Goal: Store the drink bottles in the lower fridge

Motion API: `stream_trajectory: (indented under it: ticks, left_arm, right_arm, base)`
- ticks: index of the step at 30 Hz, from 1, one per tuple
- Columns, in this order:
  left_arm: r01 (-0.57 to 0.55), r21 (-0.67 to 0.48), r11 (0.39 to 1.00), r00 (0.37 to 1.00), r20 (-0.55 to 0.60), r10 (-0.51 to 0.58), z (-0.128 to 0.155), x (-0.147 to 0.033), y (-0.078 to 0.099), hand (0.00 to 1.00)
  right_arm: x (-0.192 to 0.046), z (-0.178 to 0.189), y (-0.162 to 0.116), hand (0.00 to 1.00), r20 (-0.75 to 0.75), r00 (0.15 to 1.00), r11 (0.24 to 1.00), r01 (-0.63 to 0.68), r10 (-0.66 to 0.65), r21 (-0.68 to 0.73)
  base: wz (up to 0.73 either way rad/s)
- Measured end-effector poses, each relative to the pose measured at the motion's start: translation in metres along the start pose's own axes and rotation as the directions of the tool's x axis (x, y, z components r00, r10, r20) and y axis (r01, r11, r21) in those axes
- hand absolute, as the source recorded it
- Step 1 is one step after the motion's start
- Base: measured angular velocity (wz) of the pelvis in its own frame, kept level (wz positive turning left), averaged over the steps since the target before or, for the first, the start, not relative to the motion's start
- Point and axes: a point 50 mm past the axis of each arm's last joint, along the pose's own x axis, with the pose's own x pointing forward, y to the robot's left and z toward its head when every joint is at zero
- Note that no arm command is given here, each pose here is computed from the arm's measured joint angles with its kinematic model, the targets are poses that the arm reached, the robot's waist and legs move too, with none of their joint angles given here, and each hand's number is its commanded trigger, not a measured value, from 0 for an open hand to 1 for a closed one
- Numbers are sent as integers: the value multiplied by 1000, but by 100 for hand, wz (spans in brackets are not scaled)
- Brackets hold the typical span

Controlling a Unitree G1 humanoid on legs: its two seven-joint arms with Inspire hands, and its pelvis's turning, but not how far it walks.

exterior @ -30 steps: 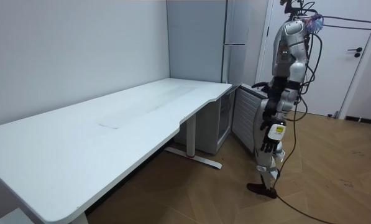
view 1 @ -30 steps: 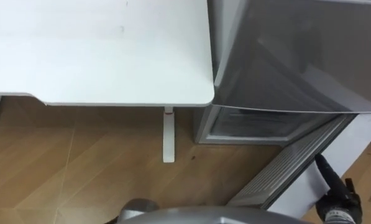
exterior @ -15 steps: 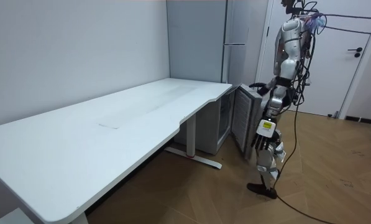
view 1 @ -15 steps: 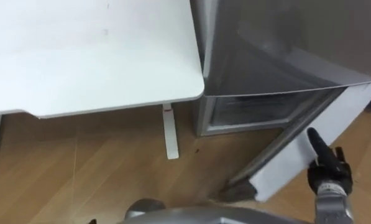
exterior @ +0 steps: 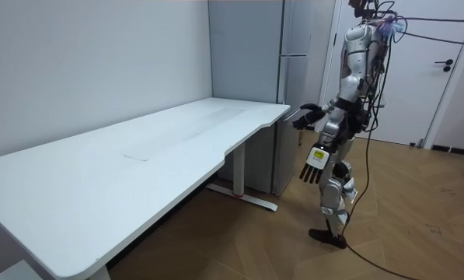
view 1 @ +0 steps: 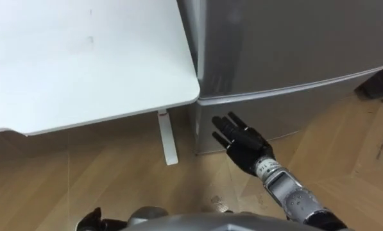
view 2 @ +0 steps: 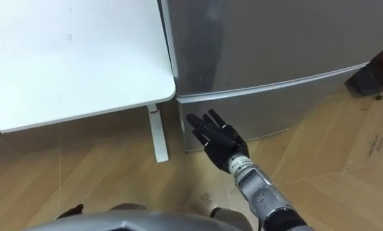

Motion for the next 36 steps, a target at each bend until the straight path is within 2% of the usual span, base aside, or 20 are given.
stream_trajectory:
  ticks: [11, 19, 22, 25, 29, 33, 36]
  left_arm:
    - [17, -10, 1000, 1000, 17, -17, 3, 0, -4, 0]
    - [-4, -193, 981, 1000, -9, 2, -11, -3, 4, 0]
    - [-17, -239, 971, 1000, -13, 14, -15, -4, 8, 0]
    - [-42, -311, 949, 999, -25, 36, -24, -6, 12, 0]
    - [-103, -366, 925, 994, -65, 85, -40, -10, 25, 0]
    - [-145, -344, 928, 987, -109, 114, -55, -14, 33, 0]
    - [-137, -312, 940, 988, -115, 106, -54, -13, 34, 0]
  right_arm:
    - [1, -3, 3, 0, -14, 1000, 1000, -19, 19, -19]
    - [-7, 2, -17, 0, -62, 996, 989, 47, -56, -140]
    - [-21, 1, -46, 0, -92, 978, 968, 165, -185, -190]
    - [-44, -4, -80, 0, -118, 928, 924, 326, -353, -199]
    - [-85, -10, -119, 0, -146, 807, 814, 539, -573, -218]
    - [-109, -21, -135, 0, -181, 710, 723, 608, -680, -329]
    - [-120, -29, -141, 0, -211, 661, 681, 615, -720, -398]
  base:
    - [-4]
    - [15]
    - [28]
    - [16]
    - [19]
    - [28]
    - [49]
